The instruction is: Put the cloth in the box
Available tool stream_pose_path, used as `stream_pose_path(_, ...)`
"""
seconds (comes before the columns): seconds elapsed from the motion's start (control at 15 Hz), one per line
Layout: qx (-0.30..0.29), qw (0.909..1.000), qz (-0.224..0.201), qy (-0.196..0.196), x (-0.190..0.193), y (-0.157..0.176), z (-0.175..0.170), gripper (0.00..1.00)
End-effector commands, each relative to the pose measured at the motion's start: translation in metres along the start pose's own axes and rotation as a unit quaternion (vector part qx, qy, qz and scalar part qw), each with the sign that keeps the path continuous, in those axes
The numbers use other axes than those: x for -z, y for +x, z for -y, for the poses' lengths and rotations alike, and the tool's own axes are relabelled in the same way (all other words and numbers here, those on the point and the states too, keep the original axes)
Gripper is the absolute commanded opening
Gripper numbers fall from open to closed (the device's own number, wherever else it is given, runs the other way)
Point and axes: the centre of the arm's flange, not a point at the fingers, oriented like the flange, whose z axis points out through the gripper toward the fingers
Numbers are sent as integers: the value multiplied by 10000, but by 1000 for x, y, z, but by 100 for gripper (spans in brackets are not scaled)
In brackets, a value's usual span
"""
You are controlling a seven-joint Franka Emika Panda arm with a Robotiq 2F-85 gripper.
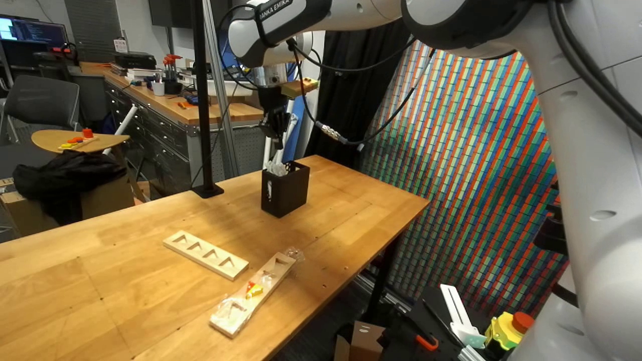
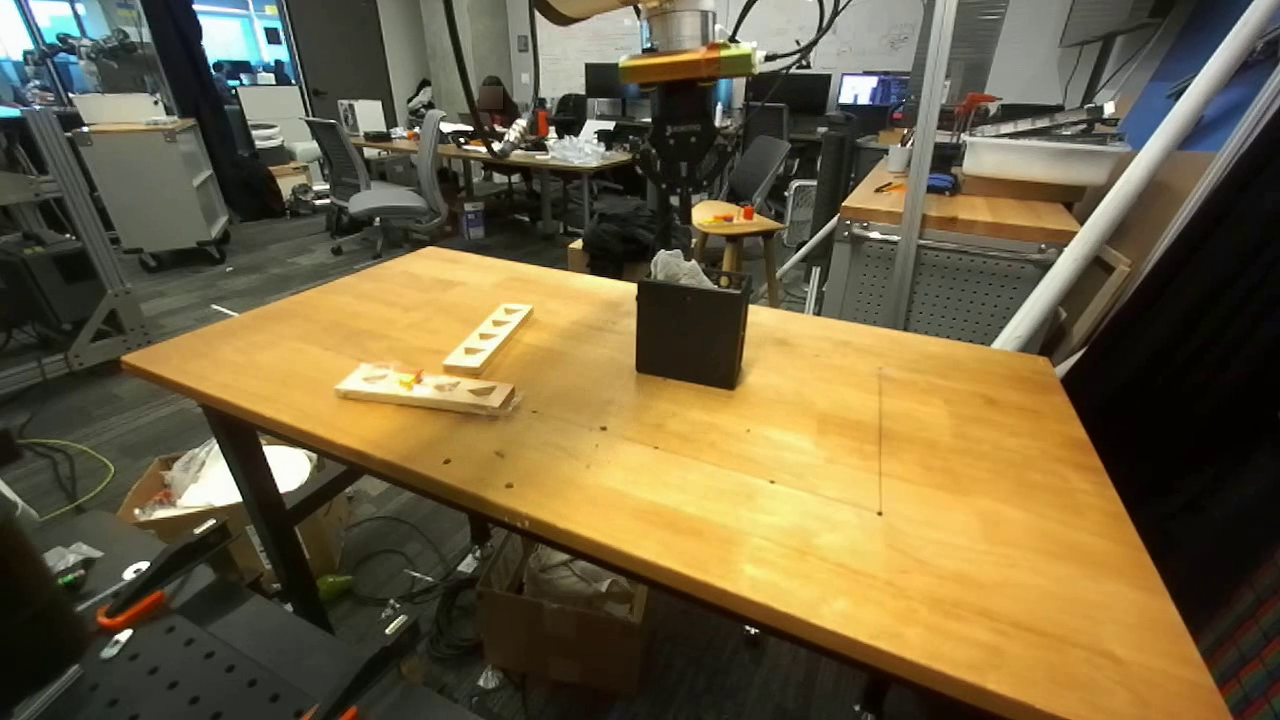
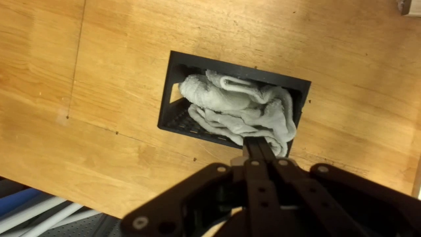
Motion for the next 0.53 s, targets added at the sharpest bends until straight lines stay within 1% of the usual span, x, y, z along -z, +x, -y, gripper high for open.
stream_pose_path(0.0,-82,9998,84,-143,12,15,27,2)
stream_pose_path(0.27,-129,9998,59,-125,9,23,49,2)
stream_pose_path(0.47,-113,9999,49,-114,5,26,50,2)
